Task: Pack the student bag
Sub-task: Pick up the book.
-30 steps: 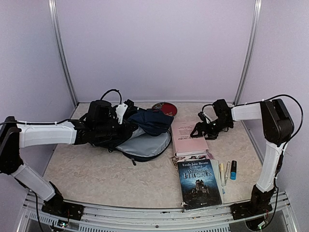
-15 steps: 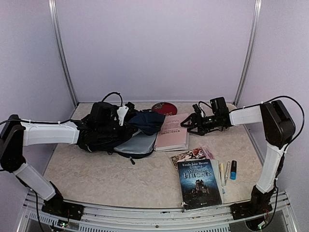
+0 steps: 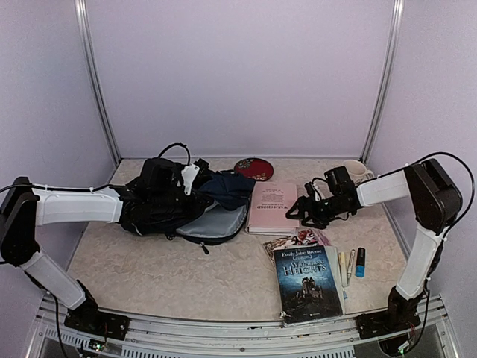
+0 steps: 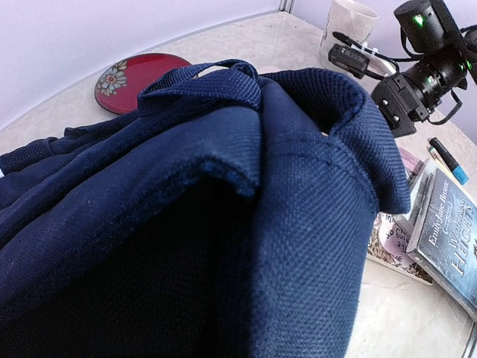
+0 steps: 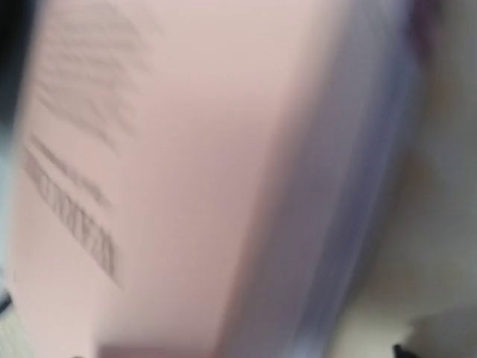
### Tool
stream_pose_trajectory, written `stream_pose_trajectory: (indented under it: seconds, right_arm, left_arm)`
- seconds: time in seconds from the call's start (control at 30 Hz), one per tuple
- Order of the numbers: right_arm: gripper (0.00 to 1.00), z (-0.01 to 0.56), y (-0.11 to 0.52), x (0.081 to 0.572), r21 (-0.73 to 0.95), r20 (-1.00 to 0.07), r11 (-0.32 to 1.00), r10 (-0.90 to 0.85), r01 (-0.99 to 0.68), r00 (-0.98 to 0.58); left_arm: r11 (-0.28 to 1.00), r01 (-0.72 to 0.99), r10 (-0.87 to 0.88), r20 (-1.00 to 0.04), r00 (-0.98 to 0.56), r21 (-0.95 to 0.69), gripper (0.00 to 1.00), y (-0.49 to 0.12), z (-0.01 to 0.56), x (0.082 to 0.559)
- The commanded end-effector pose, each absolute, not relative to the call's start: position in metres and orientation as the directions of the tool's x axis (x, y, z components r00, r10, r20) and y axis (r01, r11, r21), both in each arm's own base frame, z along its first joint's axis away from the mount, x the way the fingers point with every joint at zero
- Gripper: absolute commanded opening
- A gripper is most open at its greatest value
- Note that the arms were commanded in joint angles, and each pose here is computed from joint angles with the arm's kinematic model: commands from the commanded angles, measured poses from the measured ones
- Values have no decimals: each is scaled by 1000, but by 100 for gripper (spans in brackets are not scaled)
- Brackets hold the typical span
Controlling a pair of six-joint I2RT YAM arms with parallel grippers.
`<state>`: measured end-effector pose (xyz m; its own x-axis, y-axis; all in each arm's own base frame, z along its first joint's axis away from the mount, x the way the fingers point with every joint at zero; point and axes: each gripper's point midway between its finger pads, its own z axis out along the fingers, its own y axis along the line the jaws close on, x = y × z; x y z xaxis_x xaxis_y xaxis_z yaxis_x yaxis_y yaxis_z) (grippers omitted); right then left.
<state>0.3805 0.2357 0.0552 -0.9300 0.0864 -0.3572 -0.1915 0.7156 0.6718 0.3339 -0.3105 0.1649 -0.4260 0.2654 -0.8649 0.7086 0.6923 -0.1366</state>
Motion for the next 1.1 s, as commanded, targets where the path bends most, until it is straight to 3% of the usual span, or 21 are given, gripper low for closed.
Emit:
stream_pose_trajectory:
  seconds: [0.0,0.27,0.5,0.73,0.93,1.07]
  right_arm:
    - [87,63,230,359,636,-372,744,61,-206,-926]
    - [96,69,228,371,650,-377,734,88,-196,-922]
    - [91,35,236,372,701,-259,708,139,-87,-956]
    - [88,58,269,367,832,-225,544,155,-108,-962]
    - [81,103,294,372,891,-284,408,163,-197,-945]
    - [63,115,298,377,904,-296,370,180,-214,-938]
  left_arm:
    - [621,768,232,-899,-372,-157,0,-333,193,324]
    - [635,758,244,-893,-379,-149,0,-331,190,327]
    - [624,766,244,-893,-378,-153,0,-335,191,324]
    - [610,777,252,-891,-377,-156,0,-342,188,321]
    - [592,792,255,-898,-358,-148,0,-348,192,317]
    - [582,800,256,-902,-348,-143,0,-351,196,315]
